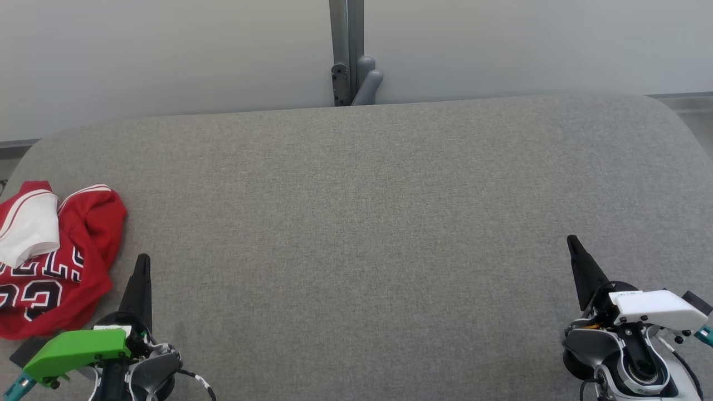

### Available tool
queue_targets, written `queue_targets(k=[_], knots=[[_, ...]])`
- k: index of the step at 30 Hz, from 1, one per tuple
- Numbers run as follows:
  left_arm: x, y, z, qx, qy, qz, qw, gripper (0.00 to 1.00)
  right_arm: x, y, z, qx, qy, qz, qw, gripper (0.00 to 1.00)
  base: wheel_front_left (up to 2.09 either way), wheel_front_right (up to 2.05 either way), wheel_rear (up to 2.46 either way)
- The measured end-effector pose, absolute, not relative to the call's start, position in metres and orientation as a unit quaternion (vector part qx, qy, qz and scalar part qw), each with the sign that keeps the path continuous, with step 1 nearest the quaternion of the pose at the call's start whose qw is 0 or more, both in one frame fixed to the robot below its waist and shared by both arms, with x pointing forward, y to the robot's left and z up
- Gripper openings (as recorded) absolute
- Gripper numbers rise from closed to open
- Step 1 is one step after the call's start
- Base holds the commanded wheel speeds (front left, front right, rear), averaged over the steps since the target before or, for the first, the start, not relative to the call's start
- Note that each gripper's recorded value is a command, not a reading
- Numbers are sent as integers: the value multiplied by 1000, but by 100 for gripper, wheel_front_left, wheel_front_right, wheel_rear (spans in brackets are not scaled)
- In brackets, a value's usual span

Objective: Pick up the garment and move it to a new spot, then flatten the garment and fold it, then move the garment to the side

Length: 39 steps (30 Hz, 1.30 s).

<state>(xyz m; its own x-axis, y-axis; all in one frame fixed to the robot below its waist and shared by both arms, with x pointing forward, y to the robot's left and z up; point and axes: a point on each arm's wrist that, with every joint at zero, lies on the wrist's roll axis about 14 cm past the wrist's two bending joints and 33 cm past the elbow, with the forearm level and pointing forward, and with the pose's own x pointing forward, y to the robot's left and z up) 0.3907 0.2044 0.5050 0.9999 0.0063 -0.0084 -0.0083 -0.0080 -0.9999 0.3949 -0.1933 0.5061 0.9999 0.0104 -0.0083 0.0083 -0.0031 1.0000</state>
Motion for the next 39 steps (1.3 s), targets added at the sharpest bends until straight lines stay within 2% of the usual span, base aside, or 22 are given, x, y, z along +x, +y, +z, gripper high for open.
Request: queue_targets(k=[39], knots=[[391, 204, 505, -710, 1, 5, 704, 0, 395, -193, 506, 708, 7, 1, 706, 0, 0, 0, 0]])
